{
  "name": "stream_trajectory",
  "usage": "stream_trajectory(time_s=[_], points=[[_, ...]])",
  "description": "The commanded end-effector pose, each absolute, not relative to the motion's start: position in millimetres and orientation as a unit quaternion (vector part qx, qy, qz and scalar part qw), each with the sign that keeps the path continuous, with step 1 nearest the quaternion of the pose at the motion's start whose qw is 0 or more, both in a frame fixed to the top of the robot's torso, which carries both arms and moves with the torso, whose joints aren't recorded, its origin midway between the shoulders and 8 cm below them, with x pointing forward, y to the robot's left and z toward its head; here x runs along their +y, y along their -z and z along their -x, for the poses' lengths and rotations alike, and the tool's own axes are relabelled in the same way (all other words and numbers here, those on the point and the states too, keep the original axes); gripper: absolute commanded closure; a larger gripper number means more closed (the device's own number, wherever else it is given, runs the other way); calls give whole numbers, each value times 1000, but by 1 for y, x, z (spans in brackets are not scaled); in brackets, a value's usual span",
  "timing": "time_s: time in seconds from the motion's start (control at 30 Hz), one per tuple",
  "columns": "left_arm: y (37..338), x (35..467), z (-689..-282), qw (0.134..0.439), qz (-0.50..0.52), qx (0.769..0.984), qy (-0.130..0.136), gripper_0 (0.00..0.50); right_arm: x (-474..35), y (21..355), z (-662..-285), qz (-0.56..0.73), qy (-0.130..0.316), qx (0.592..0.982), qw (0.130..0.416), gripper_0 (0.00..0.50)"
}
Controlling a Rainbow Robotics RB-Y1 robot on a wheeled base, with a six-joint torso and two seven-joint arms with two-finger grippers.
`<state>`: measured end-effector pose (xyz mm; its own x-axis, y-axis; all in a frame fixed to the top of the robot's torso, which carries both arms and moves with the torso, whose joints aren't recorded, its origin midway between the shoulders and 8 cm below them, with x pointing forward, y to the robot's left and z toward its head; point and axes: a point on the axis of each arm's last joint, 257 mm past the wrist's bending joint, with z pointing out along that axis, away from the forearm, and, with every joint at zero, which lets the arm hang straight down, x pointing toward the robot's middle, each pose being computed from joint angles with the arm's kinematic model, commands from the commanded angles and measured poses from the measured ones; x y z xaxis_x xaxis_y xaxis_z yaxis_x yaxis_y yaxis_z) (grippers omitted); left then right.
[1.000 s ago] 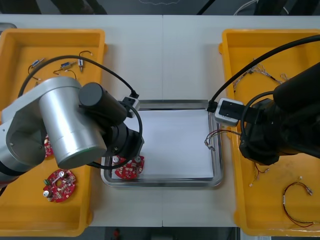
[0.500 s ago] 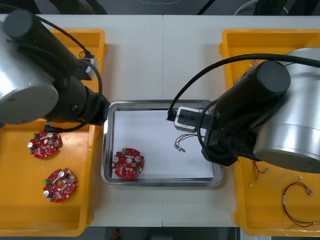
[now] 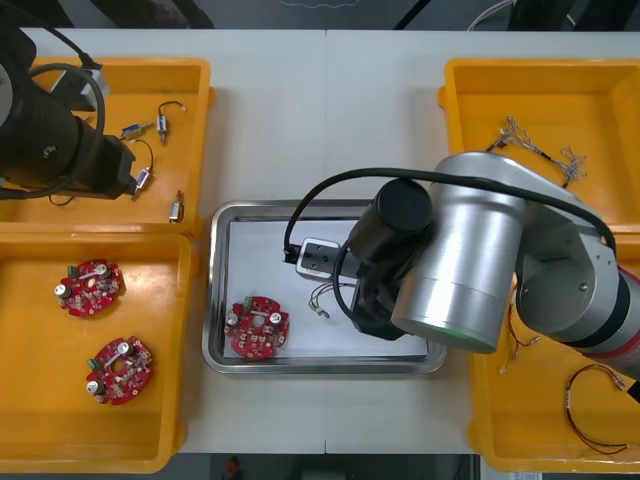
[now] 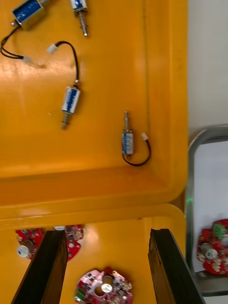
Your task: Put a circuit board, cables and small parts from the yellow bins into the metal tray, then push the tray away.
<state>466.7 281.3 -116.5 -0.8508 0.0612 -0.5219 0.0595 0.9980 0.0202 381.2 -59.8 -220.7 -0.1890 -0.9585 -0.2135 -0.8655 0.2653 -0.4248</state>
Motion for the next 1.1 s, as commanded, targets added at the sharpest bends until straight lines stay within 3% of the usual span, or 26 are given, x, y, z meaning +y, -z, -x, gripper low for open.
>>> stream_trajectory(time_s=[0.03, 0.37, 0.53, 0.83, 0.87, 0.9, 0.93, 1.0, 1.1], points=[[80, 318, -491, 315, -24, 949, -25, 0, -44, 229, -386, 641, 128, 721, 230, 500], [61, 351, -528, 346, -56, 935, -51, 0, -40, 270, -387, 668, 125, 704, 209, 500], [51, 358, -550, 372, -76, 924, -45, 0, -36, 284, -388, 675, 120, 698, 206, 500], [42, 388, -575, 393, -105, 912, -54, 0, -36, 285, -394, 676, 132, 692, 214, 488], [42, 390, -576, 393, -106, 912, -53, 0, -36, 285, -395, 676, 133, 692, 214, 402], [42, 394, -580, 396, -108, 911, -53, 0, -37, 284, -395, 675, 135, 693, 214, 192], [42, 397, -583, 396, -112, 910, -53, 0, -39, 284, -397, 674, 138, 693, 215, 60], [42, 401, -590, 401, -117, 907, -52, 0, -40, 283, -398, 672, 140, 695, 214, 0], [44, 409, -598, 405, -123, 904, -54, 0, -43, 281, -401, 671, 145, 695, 215, 0]])
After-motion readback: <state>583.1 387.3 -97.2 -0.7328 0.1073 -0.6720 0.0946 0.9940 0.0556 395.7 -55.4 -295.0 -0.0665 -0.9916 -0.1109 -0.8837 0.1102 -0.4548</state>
